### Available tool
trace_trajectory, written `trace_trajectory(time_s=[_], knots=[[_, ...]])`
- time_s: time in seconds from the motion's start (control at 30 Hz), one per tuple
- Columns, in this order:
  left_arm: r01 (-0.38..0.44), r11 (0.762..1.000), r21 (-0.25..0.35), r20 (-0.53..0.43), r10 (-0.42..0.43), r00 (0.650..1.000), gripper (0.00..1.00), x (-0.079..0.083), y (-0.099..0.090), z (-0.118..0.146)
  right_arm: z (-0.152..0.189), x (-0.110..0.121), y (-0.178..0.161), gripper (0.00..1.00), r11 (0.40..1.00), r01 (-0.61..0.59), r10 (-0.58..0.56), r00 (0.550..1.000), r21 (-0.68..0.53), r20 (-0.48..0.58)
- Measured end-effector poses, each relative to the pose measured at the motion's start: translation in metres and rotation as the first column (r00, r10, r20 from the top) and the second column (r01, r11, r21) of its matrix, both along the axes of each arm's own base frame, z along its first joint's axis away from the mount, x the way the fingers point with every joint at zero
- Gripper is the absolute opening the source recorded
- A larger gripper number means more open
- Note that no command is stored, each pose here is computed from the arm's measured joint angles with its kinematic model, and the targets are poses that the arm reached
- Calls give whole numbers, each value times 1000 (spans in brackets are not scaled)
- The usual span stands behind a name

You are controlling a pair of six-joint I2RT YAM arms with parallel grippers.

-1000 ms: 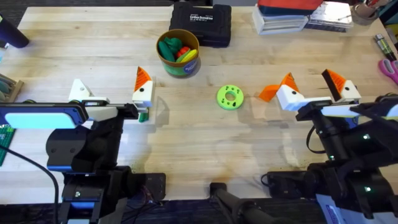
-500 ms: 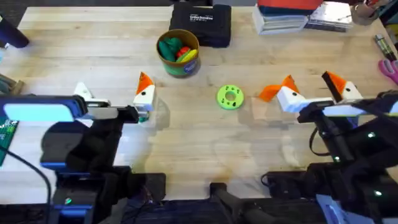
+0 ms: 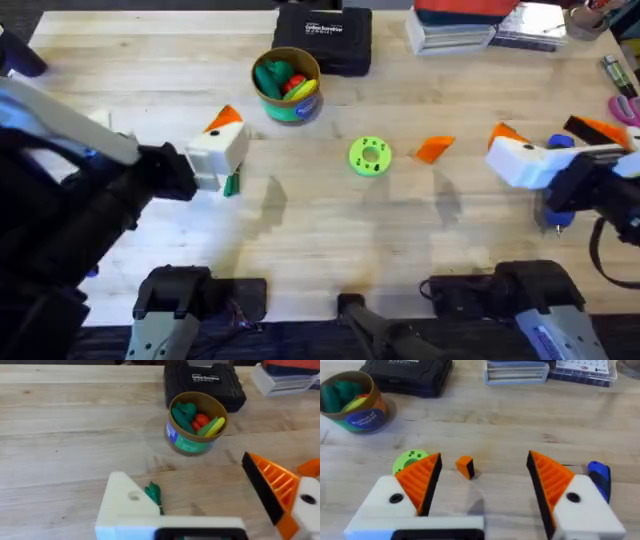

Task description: Pick up the gripper from the table and insert it into the empty holder that is missing its gripper. Then pick up a screw, insert it into the mounting hole, and use the screwdriver to tighten it. Finally, clean up the table by picking up the vegetable and placing it into the bucket.

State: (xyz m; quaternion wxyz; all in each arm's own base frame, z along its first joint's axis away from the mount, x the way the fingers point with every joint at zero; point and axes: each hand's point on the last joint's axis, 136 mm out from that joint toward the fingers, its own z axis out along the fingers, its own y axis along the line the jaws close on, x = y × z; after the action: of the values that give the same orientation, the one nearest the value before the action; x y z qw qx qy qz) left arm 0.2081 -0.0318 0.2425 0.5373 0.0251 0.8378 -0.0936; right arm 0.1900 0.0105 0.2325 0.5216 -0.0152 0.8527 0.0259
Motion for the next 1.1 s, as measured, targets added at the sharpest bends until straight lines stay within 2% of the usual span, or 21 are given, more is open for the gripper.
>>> trace_trajectory(time_s=[0.17,0.2,0.3,0.37,0.4,0.47,0.53,0.57,0.77,0.97,1.1], knots=[[41,999,-24,-6,-41,999,985,3,-8,0,-5,0,0,992,1000,0,0,1000,0,-26],[44,999,-29,-7,-45,999,929,2,-9,0,-5,0,0,992,1000,0,0,1000,0,-28],[52,998,-35,-11,-53,999,452,2,-10,0,-5,0,0,994,1000,0,0,1000,0,-28],[54,998,-31,-10,-55,998,171,2,-10,0,-5,0,0,994,1000,0,0,1000,0,-28],[56,998,-30,-9,-56,998,283,2,-11,0,-5,0,0,994,1000,0,0,1000,0,-28],[54,998,-31,-10,-55,998,616,2,-11,0,-5,0,0,994,1000,0,0,1000,0,-28],[54,998,-32,-10,-55,998,906,2,-11,0,-5,0,0,994,1000,0,0,1000,0,-28],[54,998,-34,-12,-54,998,966,1,-11,-1,-6,0,0,994,1000,0,0,1000,0,-29],[51,998,-38,-81,-54,995,985,-6,-11,-16,-6,0,0,994,1000,0,0,1000,0,-29],[44,998,-44,-223,-52,973,985,-25,-10,-45,-6,0,0,994,1000,0,0,1000,0,-28],[44,998,-44,-214,-53,975,985,-24,-10,-43,-6,0,0,995,1000,0,0,1000,0,-29]])
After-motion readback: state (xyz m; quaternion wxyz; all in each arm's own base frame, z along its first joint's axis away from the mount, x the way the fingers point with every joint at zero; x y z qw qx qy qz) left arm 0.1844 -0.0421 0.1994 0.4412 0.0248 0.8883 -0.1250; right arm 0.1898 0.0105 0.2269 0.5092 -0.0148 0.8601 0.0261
